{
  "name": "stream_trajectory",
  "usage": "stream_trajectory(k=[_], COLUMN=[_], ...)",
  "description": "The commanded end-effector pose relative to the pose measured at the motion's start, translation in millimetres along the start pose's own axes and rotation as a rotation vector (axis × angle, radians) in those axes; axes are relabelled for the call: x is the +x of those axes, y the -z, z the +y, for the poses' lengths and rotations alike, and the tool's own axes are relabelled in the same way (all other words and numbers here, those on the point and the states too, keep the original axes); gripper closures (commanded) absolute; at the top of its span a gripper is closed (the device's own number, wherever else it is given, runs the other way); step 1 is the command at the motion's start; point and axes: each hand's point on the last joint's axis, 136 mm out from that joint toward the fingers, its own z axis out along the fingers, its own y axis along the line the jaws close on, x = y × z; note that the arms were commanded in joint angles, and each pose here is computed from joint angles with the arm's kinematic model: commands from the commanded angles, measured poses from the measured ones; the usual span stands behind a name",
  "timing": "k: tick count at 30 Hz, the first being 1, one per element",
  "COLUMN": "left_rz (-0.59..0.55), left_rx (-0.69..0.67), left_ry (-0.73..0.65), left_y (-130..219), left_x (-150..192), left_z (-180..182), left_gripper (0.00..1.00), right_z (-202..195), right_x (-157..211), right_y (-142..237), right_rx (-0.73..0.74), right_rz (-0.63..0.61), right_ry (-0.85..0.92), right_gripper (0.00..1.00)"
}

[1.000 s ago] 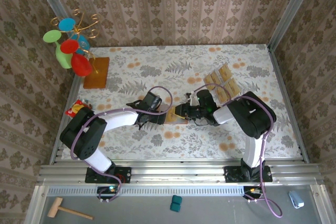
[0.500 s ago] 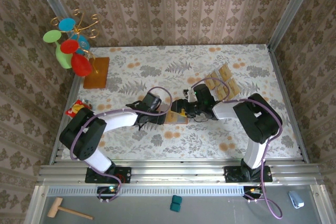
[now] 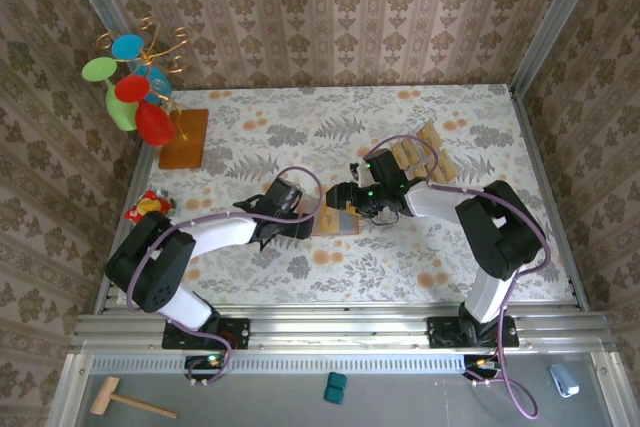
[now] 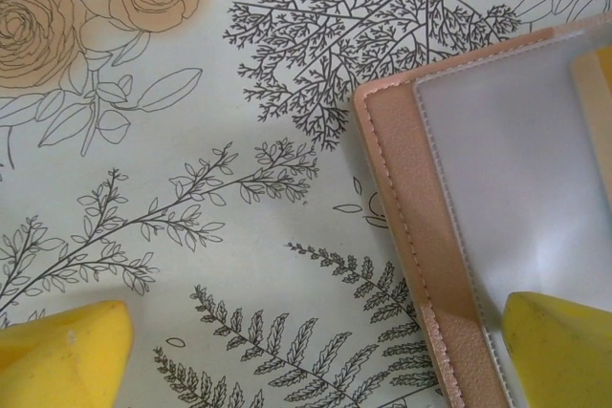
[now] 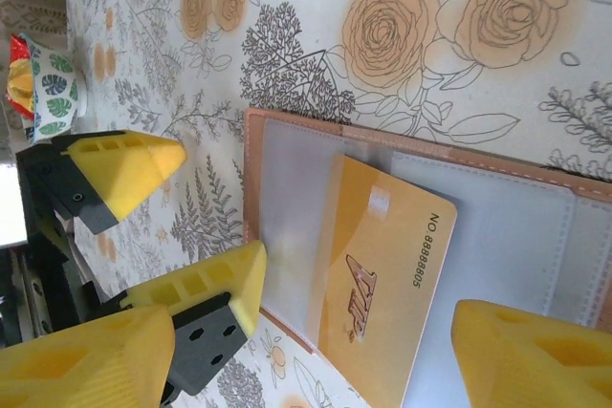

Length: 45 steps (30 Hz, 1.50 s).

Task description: Put the credit cards into the card holder

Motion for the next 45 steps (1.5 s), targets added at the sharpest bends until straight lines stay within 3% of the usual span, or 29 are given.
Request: stream_trajectory(k=[1,3,8,13,26,45], left_rz=[-0.027,-0.031,-0.041,-0.044,-0.046,-0.043], left_rx=[0.029,0.032,0.047,0.056,0.068,0.072], left_ry=[0.025,0.029,0.042,0.051,0.057,0.064], left_y=[4.1,3.3,0.8,-1.8,-3.6,-4.3], left_x=[-4.3,-4.3,-1.8,0.8,3.4,5.6], left_z=[-0.4,0.1,0.7,1.2,0.8,1.6], left_gripper=[0.0,0.0,0.0,0.0,0.0,0.0], right_z=[-6.4,-11.8,-28.2,-34.5,-38.0,-28.0], right_x=[-3.6,-1.2,4.2,9.1,21.5,26.9], right_y=[11.3,11.0,10.6,7.4,-13.6,-31.0], right_rx=[0.081,0.111,0.22,0.308,0.391,0.364], right_rz=[-0.006,0.002,0.03,0.057,0.121,0.144], right_ry=[0.021,0.02,0.026,0.067,0.118,0.124], right_gripper=[0.29,0.4,0.8,0.96,1.0,1.0])
